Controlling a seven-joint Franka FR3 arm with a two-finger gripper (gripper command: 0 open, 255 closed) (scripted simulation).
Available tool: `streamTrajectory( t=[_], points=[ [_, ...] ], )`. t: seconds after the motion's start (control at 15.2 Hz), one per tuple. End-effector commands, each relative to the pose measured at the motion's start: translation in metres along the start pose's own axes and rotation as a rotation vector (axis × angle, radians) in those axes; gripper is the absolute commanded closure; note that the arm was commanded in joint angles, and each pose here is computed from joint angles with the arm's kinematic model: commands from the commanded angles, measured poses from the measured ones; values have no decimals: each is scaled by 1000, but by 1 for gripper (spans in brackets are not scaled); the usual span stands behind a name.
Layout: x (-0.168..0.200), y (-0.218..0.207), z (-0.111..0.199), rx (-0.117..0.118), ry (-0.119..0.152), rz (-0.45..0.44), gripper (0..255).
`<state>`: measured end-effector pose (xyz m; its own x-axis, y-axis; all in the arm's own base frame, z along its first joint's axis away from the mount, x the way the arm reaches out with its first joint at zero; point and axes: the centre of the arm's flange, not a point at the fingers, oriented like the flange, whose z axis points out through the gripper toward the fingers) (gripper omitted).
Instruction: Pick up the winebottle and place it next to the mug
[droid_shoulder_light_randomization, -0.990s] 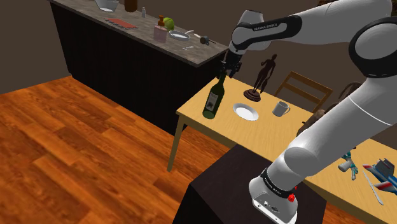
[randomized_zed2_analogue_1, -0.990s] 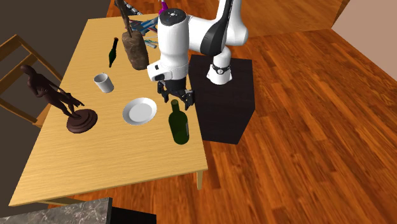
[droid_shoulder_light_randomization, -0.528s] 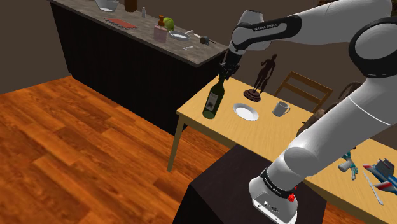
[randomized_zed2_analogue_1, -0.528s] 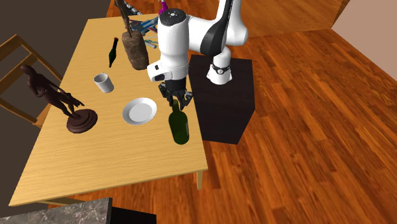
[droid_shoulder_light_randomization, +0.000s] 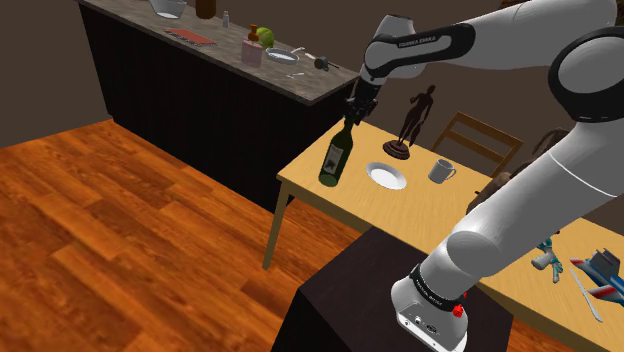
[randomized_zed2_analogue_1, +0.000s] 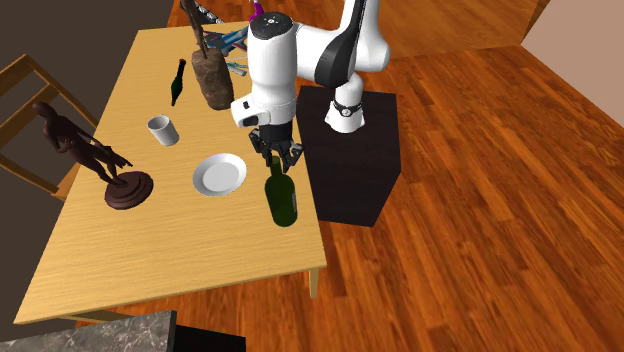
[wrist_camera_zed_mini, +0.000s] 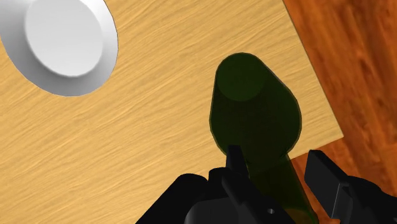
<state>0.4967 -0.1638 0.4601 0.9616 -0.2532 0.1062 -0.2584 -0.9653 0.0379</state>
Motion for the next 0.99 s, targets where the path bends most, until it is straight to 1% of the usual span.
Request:
streamTrajectory(
  t=[0.0, 0.92],
  points=[
    [1, 0, -8, 0, 0, 0, 255],
    [9, 3, -81, 0, 0, 0, 255]
  ],
)
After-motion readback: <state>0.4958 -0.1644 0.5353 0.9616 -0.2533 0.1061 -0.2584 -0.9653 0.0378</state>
